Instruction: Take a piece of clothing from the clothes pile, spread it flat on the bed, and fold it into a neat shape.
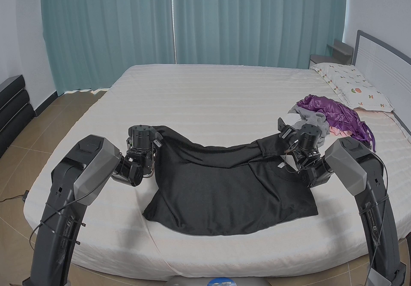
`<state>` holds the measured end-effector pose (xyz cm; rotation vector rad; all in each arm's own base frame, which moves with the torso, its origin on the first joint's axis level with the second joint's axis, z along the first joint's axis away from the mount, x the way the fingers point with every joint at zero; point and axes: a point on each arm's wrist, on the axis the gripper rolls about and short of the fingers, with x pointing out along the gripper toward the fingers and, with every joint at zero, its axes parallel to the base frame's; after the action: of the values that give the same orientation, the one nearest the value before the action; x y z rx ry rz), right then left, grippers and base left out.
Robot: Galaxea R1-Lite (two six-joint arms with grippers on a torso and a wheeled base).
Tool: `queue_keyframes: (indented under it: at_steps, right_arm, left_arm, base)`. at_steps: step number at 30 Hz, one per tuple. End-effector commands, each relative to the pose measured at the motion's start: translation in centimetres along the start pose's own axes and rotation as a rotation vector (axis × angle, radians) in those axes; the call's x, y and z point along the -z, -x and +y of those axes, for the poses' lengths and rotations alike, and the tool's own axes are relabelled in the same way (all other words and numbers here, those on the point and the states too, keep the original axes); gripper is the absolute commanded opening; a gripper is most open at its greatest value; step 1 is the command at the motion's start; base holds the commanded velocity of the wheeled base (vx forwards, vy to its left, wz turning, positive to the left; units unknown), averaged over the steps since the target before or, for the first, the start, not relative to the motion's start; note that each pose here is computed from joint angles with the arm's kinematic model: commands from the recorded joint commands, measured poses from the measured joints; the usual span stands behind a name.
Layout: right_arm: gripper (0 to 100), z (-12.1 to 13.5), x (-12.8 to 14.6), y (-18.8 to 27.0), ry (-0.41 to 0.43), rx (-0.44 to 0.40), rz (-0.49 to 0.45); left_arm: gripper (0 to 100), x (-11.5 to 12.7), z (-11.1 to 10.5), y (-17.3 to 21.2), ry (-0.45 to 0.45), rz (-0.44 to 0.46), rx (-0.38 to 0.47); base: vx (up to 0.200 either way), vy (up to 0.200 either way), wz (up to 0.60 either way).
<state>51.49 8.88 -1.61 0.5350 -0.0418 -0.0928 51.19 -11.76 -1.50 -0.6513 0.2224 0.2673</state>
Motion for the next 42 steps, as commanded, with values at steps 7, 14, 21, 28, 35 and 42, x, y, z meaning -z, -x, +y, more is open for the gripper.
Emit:
queue_keyframes:
  at_steps: [7,14,21,28,35,42]
  right_arm:
    - [100,-4.4,2.9,0.4,0.045,0.124,0.136]
    - [100,-2.6,-1.4,3.2,-0.070,0.037,0.239]
    - [100,-2.2,-4.9,5.8,-0.118,0.002,0.272]
    - [100,-2.9,-5.4,11.1,-0.152,-0.022,0.398]
    - [100,-4.5,-5.2,18.2,-0.185,-0.047,0.493]
    - [100,-5.3,-4.6,21.1,-0.337,-0.021,0.562]
  left_arm:
    - [100,0.3,5.1,-1.8,-0.037,0.073,-0.156]
    - [100,0.0,5.7,0.4,-0.060,0.190,-0.172]
    - [100,-2.0,5.4,5.6,-0.063,0.311,-0.135]
    - [100,-3.2,5.9,9.6,0.013,0.409,-0.130]
    - [100,-2.0,7.1,14.8,0.111,0.545,-0.130]
    - [100,-0.5,7.2,18.2,0.108,0.564,-0.063]
  base:
    - [0.000,0.000,0.00]
    - [0.000,0.000,0.00]
    - [0.000,0.000,0.00]
    - [0.000,0.000,0.00]
    - [0.000,0.000,0.00]
    - [0.000,0.000,0.00]
